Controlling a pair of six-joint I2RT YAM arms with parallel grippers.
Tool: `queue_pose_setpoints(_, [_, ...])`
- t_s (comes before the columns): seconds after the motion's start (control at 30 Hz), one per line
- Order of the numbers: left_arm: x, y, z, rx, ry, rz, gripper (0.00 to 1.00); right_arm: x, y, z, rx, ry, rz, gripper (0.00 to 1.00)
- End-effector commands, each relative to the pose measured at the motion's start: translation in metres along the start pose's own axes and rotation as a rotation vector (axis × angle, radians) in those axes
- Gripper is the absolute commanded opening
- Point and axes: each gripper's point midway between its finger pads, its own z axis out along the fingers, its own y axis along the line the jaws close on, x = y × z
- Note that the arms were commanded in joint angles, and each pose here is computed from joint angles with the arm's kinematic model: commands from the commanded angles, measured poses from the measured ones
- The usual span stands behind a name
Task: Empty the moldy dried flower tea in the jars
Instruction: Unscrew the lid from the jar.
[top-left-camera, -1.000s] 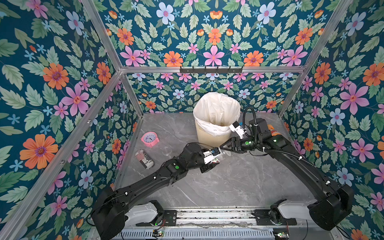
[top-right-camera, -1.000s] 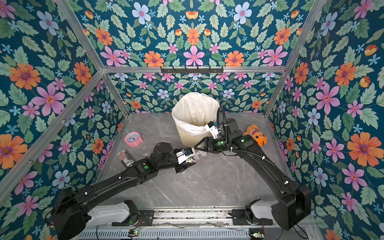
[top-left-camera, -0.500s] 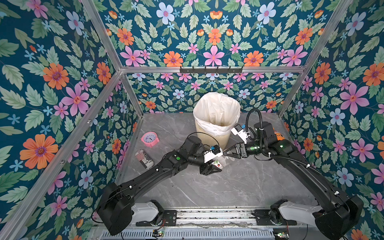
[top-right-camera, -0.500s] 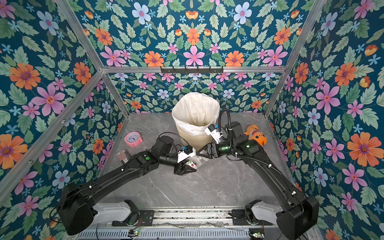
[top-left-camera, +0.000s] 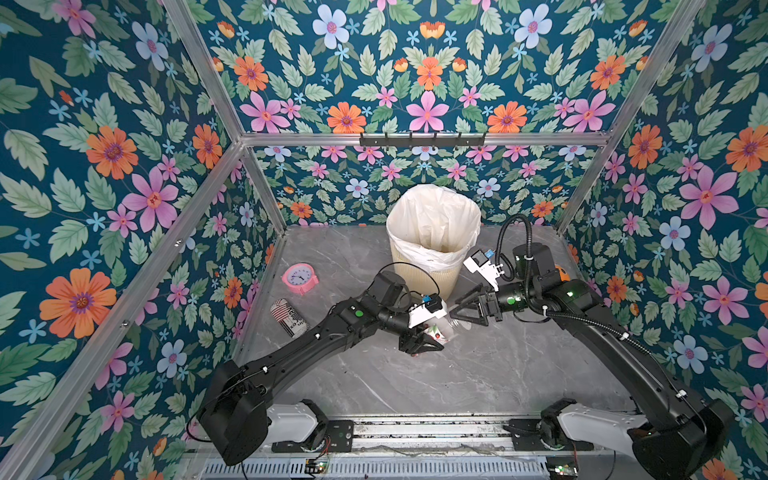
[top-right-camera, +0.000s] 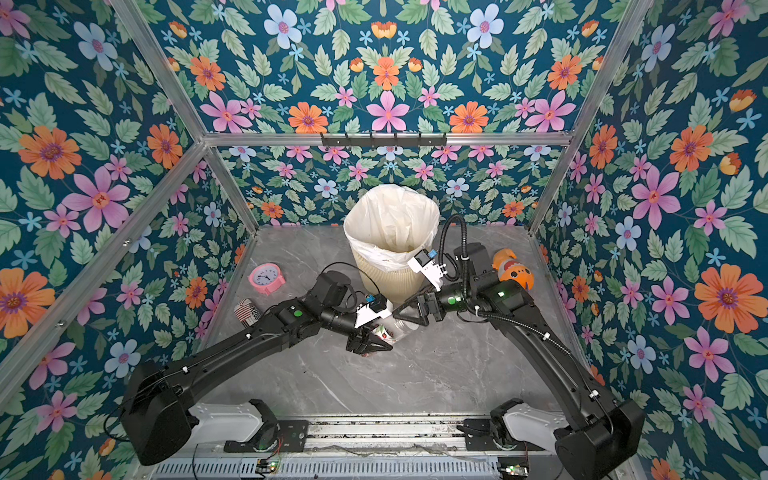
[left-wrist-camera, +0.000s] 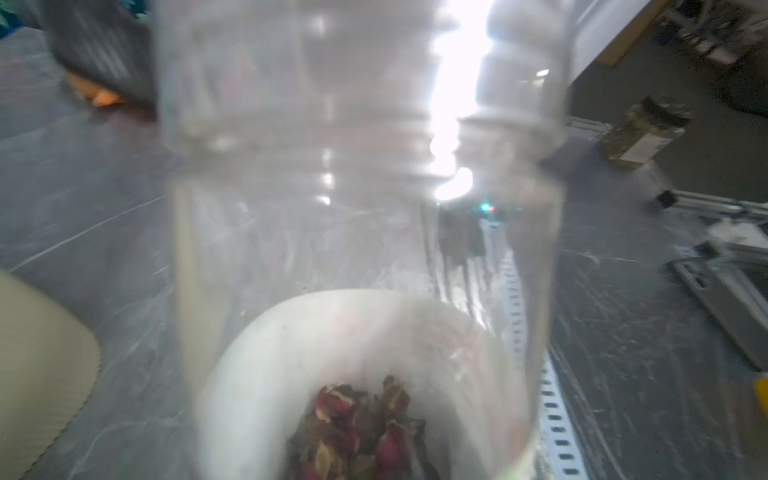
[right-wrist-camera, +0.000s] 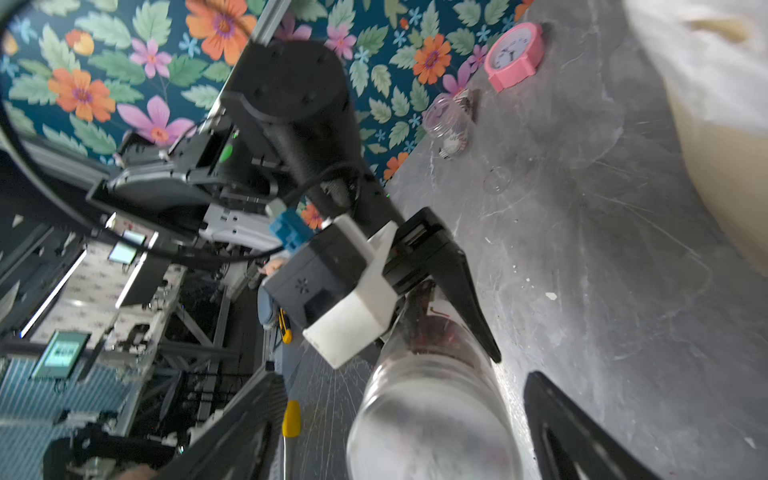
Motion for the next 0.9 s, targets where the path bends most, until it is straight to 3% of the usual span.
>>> queue_pose_setpoints(0.0, [-0.010,0.039,-0.007,-0.244,-0.045,0.073,0.59,-0.021,-0.018,-0.006,0.070,-0.093,0.162,0.90])
queue_pose_setpoints(0.23, [-0.008,0.078,-0.017,-0.550,-0.018,0.140,0.58,-0.030,-0.054,0.009,0.179,-0.167,0.343,0.90])
queue_pose_setpoints(0.4, [-0.004,0.085,-0.020,-0.650,0.024,0.204,0.58,-0.026,-0.063,0.026,0.179,-0.132,0.374,0.88])
queue_pose_setpoints(0.63, [-0.003,0.089,-0.024,-0.684,0.023,0.205,0.58,-0.025,-0.060,0.033,0.130,-0.102,0.383,0.75])
queue_pose_setpoints(0.87, [-0.010,0.069,-0.015,-0.551,0.009,0.205,0.58,-0.021,-0.052,0.033,0.097,-0.075,0.345,0.69])
